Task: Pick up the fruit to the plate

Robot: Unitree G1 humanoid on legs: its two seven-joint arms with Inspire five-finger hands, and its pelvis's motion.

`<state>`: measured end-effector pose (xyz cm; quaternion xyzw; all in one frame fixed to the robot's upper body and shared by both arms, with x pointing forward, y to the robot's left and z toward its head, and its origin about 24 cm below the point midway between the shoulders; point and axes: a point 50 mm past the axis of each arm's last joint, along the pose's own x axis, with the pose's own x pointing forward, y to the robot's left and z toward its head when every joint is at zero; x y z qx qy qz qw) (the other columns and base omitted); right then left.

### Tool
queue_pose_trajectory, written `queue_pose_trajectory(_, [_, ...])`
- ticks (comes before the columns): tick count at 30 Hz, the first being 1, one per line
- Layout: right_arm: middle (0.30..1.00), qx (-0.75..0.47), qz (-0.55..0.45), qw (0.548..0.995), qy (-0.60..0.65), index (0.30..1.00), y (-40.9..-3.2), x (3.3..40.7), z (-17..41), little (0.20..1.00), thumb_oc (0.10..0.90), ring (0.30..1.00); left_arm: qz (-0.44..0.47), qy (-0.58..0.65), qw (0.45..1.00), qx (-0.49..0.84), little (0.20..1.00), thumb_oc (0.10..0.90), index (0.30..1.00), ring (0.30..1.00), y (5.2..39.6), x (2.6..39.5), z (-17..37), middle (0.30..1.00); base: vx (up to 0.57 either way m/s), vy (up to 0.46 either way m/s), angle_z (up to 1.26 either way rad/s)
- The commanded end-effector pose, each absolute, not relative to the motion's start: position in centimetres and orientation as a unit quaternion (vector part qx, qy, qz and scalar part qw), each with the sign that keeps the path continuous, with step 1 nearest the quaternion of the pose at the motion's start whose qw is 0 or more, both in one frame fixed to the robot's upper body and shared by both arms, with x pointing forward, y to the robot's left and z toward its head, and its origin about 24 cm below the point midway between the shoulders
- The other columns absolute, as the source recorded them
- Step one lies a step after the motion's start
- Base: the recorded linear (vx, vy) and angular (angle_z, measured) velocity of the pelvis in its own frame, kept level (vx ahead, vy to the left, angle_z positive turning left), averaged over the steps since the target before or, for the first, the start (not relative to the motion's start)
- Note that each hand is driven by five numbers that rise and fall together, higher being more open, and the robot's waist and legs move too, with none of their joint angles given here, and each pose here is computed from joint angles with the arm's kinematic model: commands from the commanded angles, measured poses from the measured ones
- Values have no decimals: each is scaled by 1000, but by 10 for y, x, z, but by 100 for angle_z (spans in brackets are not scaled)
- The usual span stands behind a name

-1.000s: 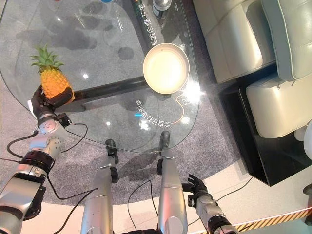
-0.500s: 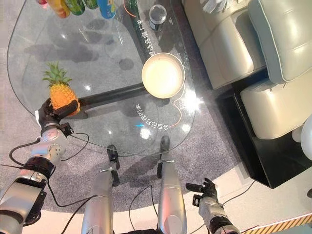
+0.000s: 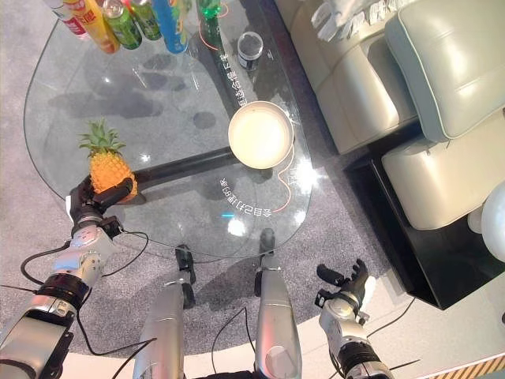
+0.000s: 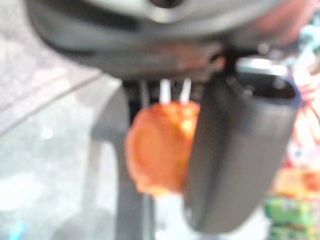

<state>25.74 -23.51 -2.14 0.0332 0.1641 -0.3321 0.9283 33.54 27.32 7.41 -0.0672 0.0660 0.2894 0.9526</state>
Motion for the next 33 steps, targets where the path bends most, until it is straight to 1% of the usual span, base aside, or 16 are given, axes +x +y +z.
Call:
queue_pose_trajectory(1, [900, 15, -339, 939, 62, 900, -255, 250, 9, 900, 800, 900, 331, -82, 939, -40, 200, 100, 300, 300, 294, 334, 130, 300, 0, 0, 0])
queue_pose_trajectory(7, [900, 31, -282, 958, -37, 900, -240, 258, 44, 900, 800, 900, 316, -149, 937, -14, 200, 100, 300, 300, 286, 326, 148, 300, 0, 0, 0])
queue_pose_trajectory(13, [900, 45, -234, 965, -112, 900, -229, 260, 74, 900, 800, 900, 283, -202, 938, 3, 200, 100, 300, 300, 271, 312, 156, 300, 0, 0, 0])
queue_pose_trajectory(19, [900, 59, -188, 967, -163, 900, -221, 262, 99, 900, 800, 900, 256, -221, 941, 15, 200, 100, 300, 300, 259, 304, 160, 300, 0, 0, 0])
queue_pose_trajectory(22, [900, 72, -106, 966, -225, 900, -203, 264, 129, 900, 800, 900, 217, -230, 948, 31, 200, 100, 300, 300, 244, 298, 158, 300, 0, 0, 0])
queue_pose_trajectory(28, [900, 82, -20, 957, -277, 900, -180, 267, 158, 900, 800, 900, 168, -231, 957, 43, 200, 100, 300, 300, 229, 298, 161, 300, 0, 0, 0])
queue_pose_trajectory(29, [900, 82, -20, 957, -277, 900, -180, 267, 158, 900, 800, 900, 168, -231, 957, 43, 200, 100, 300, 300, 229, 298, 161, 300, 0, 0, 0])
queue_pose_trajectory(30, [900, 91, 28, 949, -300, 900, -166, 268, 172, 900, 800, 900, 133, -229, 963, 51, 200, 100, 300, 300, 216, 298, 162, 300, 0, 0, 0])
queue_pose_trajectory(33, [900, 111, 65, 942, -311, 900, -155, 269, 183, 900, 800, 900, 101, -228, 967, 60, 200, 100, 300, 300, 206, 298, 163, 300, 7, -17, 2])
